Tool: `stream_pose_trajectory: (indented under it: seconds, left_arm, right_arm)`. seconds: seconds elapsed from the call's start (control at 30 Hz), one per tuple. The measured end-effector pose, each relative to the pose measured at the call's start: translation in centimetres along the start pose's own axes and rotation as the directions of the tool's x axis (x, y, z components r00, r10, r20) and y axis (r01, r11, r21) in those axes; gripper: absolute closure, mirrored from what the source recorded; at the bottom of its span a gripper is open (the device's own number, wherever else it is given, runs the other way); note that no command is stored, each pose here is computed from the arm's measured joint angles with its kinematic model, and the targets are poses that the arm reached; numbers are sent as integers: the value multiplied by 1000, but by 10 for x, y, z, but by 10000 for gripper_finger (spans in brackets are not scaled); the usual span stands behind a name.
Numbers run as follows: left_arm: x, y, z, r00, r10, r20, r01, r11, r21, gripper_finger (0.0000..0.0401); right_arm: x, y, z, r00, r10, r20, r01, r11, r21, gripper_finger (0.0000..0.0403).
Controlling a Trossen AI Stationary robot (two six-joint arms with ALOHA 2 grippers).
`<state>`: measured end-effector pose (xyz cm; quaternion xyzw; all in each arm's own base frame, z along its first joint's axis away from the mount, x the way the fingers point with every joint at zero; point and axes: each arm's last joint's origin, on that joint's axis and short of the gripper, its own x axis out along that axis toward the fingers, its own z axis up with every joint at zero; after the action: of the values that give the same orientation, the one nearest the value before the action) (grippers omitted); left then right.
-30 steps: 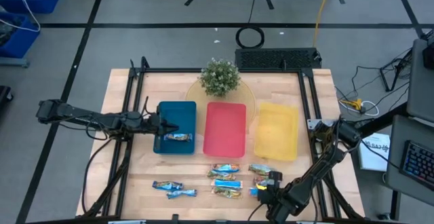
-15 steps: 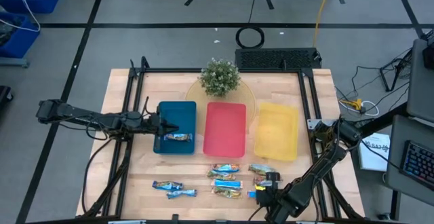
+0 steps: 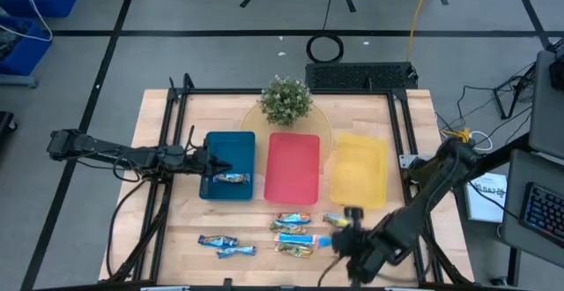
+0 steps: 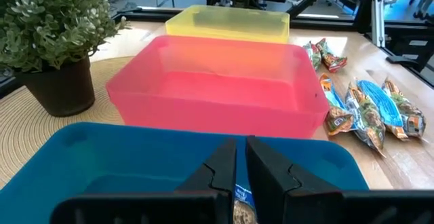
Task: Pick and place Granola Bars by type
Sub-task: Put the bottom red granola bar into the yellow bin
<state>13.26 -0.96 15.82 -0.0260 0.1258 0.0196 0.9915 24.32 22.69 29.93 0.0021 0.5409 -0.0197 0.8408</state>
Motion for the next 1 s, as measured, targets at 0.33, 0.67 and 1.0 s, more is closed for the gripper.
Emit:
stream_pose_trajectory:
  seconds: [0.33,0.67,1.0]
  left_arm:
    - [0,0,0,1000,0,-1,0,1000,-2,361]
    - [0,0,1,1000,1,6,-1,999,32,361]
    - [0,0,3,999,10,34,-12,999,47,361]
  right_arm:
    - [-38,-98,-22,926,-317,-203,336,939,68,388]
    - [48,-147,-55,862,-288,-416,280,956,-84,389]
    - [101,-166,-85,873,-129,-470,183,981,71,389]
